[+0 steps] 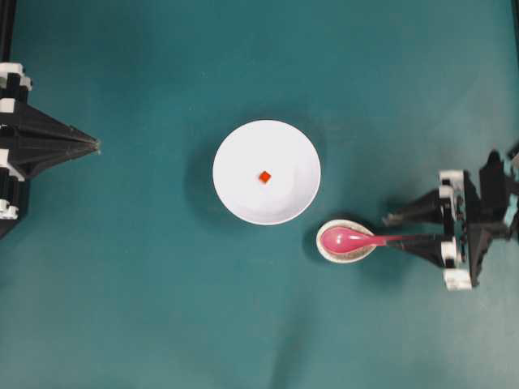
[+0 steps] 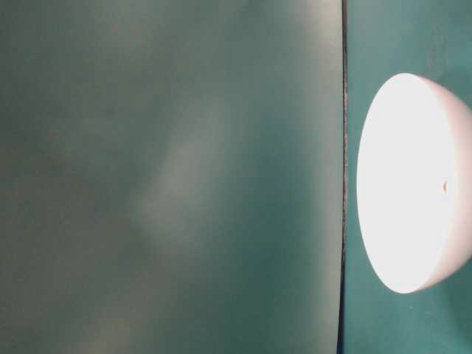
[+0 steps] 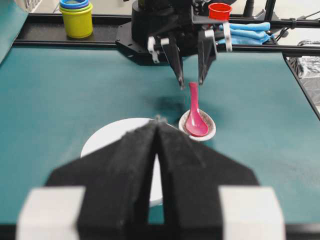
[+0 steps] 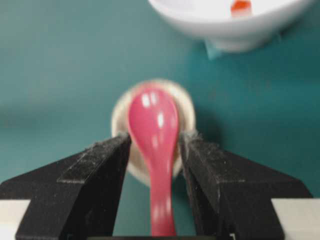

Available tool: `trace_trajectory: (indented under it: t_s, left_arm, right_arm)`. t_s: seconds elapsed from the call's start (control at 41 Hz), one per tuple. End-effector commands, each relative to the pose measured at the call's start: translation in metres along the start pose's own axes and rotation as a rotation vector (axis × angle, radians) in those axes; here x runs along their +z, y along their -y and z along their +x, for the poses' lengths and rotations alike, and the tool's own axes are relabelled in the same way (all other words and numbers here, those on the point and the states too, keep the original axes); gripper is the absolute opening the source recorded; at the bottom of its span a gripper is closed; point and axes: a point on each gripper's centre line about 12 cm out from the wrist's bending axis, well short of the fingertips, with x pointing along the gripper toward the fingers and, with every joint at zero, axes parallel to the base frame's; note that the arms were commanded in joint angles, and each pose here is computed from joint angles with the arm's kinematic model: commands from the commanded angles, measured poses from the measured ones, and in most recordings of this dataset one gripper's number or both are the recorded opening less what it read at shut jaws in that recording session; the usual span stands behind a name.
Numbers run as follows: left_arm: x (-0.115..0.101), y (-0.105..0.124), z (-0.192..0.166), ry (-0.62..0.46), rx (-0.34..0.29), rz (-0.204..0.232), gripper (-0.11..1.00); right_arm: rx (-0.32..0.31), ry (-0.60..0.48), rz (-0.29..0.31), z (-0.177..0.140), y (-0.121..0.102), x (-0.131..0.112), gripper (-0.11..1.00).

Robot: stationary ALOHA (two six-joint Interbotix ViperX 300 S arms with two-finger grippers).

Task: Grip the spoon and scoop the red block from the bowl with right arm.
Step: 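Close the right gripper on the pink spoon handle end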

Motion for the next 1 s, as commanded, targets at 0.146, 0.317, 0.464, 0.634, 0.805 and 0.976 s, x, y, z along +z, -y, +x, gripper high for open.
trace_trajectory:
  t_s: [0.146,0.317,0.464,0.634,0.805,0.976]
  left_arm:
    - [0.008,0.0,0.003,0.015,-0.002,0.003,0.0]
    - [0.007,0.0,0.004,0.011,0.001,0.003,0.0]
    - [0.007,0.0,0.004,0.009,0.003,0.002,0.0]
    - [0.006,-0.001,0.004,0.008,0.004,0.002,0.0]
    - [0.004,-0.001,0.005,0.0,0.006,0.002,0.0]
    - [0.003,-0.001,0.006,-0.005,0.006,0.002,0.0]
  right_arm:
    - [0.003,-0.036,-0.01,-0.006,-0.007,-0.013,0.51]
    - [-0.008,-0.074,-0.035,-0.009,-0.003,-0.018,0.51]
    - [-0.009,-0.08,-0.068,-0.01,-0.002,-0.019,0.51]
    - [-0.008,-0.082,-0.097,-0.01,-0.002,-0.019,0.5]
    - [-0.011,-0.09,-0.107,-0.009,-0.001,-0.021,0.49]
    - [-0.014,-0.092,-0.116,-0.009,0.0,-0.022,0.48]
